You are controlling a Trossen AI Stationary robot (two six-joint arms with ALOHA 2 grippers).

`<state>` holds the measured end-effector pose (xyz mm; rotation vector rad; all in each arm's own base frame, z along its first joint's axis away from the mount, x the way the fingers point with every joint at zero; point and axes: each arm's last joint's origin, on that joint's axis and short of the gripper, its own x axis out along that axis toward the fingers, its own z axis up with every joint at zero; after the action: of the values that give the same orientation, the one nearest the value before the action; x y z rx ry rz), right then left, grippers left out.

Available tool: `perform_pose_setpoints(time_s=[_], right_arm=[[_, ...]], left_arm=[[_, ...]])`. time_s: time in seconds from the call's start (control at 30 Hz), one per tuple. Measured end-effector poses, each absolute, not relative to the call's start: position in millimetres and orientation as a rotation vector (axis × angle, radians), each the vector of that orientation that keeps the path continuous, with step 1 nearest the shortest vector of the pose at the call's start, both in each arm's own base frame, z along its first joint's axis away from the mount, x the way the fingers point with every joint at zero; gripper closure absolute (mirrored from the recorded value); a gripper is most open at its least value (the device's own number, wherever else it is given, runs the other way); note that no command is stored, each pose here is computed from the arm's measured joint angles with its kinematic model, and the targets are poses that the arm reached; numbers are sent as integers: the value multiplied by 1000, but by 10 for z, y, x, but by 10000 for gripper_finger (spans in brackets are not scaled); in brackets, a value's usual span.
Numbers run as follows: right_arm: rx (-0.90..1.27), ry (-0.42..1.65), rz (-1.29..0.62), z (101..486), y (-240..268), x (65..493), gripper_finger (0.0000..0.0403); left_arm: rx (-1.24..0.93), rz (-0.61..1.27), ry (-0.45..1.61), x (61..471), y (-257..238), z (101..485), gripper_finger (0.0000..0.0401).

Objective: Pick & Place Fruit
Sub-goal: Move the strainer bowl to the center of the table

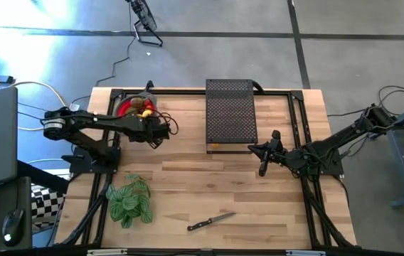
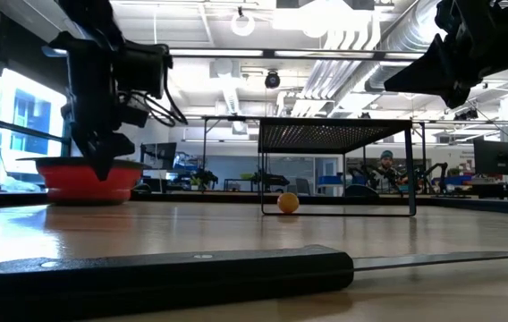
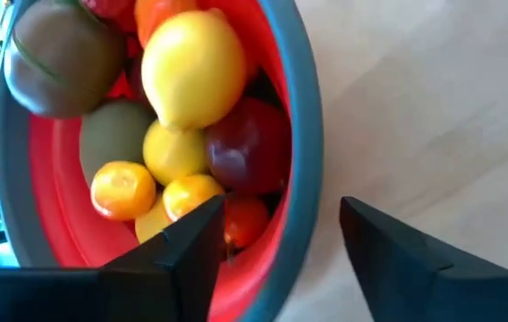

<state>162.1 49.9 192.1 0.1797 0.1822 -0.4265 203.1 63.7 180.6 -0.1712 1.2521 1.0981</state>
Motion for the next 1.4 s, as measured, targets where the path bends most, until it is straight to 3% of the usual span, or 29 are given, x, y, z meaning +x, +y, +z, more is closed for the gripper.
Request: perform_pose_setpoints(time_s=[0.6, 0.9, 1.1, 1.4], right_arm=[[165, 187, -422, 1920, 500, 1622, 400], [154, 189, -421, 1920, 500, 1622, 400], [154, 189, -421, 1921, 500, 1622, 400], [147, 190, -420, 1920, 500, 1622, 400]], left_arm=[[-220, 955, 1243, 2111, 707, 1801, 384], [-279, 898, 1256, 2121, 690, 1796, 360], [-284, 891, 1259, 2123, 689, 1799, 384], [-276, 771, 1237, 2256, 629, 1960, 379]])
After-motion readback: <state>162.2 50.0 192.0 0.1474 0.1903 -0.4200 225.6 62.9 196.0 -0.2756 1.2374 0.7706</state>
